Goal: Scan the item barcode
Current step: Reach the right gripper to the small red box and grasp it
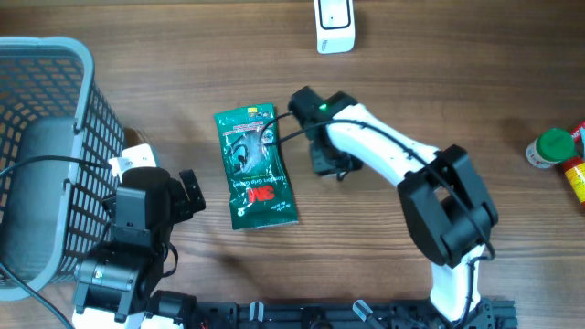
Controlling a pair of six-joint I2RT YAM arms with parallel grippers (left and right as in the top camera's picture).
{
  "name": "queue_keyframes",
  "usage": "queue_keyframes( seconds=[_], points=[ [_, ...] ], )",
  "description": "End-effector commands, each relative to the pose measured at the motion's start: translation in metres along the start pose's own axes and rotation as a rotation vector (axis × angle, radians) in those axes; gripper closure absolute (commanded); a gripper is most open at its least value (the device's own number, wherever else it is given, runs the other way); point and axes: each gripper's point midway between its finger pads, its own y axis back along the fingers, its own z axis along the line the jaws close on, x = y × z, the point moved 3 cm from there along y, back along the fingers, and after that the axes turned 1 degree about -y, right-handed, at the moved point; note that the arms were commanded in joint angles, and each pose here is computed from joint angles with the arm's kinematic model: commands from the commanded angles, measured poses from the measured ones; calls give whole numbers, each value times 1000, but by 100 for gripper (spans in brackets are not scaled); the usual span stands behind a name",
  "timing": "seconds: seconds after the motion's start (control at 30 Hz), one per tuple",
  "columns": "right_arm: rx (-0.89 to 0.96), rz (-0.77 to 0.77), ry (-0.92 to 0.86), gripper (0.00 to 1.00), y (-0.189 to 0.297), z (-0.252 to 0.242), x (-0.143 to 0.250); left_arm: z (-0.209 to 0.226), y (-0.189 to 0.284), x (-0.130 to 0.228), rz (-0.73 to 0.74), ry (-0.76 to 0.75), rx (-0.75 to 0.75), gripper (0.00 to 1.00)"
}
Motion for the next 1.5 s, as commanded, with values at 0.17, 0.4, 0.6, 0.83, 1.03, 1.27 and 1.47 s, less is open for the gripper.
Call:
queue_keyframes(
  seconds=[0.17,0.4,0.6,0.83,1.03,1.27,1.47],
  points=[
    [-12,4,-228,58,29,-64,-43,0,1,0,-3,14,7,0],
    [-280,-83,-407,66,32,-24,-82,0,1,0,-3,14,7,0],
    [-89,-200,-697,83,12,-65,-103,0,1,0,-3,14,7,0],
    [-49,-125,-694,87,-18,-66,-94,0,1,0,-3,14,7,0],
    [-246,-48,-341,83,-17,-33,-90,0,1,0,-3,14,7,0],
    [-501,127,318,75,-4,-5,-35,0,1,0,-3,14,7,0],
    [-10,267,204,75,-15,-78,-12,0,1,0,-3,14,7,0]
  ],
)
